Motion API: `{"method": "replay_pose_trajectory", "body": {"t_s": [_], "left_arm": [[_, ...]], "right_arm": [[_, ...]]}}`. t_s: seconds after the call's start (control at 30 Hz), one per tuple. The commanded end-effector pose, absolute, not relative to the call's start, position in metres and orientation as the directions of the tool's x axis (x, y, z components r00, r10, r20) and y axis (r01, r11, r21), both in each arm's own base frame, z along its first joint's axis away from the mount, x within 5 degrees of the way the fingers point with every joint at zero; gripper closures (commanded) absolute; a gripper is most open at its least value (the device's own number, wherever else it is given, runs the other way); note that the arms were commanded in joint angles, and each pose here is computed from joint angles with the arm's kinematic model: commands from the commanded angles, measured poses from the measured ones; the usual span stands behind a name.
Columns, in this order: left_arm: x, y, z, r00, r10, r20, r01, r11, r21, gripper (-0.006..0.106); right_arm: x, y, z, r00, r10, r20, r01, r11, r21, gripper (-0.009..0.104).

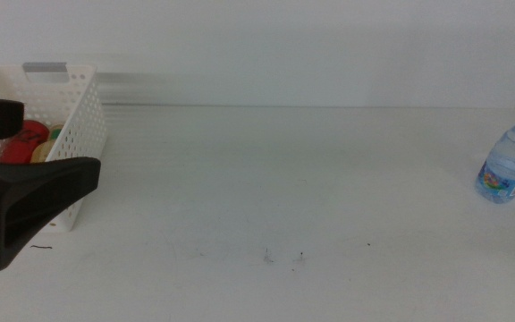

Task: Use arms to grab the bottles and put them into the dustbin to the left of the table.

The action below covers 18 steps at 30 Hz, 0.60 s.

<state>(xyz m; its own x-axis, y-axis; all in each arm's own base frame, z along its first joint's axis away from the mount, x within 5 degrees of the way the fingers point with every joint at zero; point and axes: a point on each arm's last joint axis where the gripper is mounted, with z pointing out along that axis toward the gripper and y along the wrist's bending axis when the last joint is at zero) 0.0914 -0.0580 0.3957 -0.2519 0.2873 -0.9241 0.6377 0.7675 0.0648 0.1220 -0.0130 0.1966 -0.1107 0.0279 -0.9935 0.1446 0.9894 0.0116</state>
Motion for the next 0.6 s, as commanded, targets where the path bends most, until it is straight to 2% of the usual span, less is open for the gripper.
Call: {"method": "replay_pose_trajectory", "body": {"t_s": [0.0,0.33,0.47,0.57], "left_arm": [[0.090,-0.058,0.397,-0.243,0.278,-0.929,0.637,0.769,0.064,0.007],[0.090,-0.058,0.397,-0.243,0.278,-0.929,0.637,0.769,0.064,0.007],[0.090,-0.058,0.397,-0.243,0.278,-0.929,0.637,0.769,0.064,0.007],[0.090,-0.058,0.397,-0.243,0.278,-0.929,0.637,0.769,0.064,0.007]], "right_arm": [[0.125,-0.015,0.195,-0.106,0.029,-0.994,0.167,0.986,0.011,0.010],[0.140,-0.019,0.186,-0.105,0.023,-0.994,0.202,0.979,0.001,0.010],[0.145,-0.019,0.180,-0.113,0.064,-0.992,0.214,0.976,0.038,0.010],[0.149,-0.018,0.176,-0.137,0.046,-0.990,0.198,0.980,0.018,0.010]]}}
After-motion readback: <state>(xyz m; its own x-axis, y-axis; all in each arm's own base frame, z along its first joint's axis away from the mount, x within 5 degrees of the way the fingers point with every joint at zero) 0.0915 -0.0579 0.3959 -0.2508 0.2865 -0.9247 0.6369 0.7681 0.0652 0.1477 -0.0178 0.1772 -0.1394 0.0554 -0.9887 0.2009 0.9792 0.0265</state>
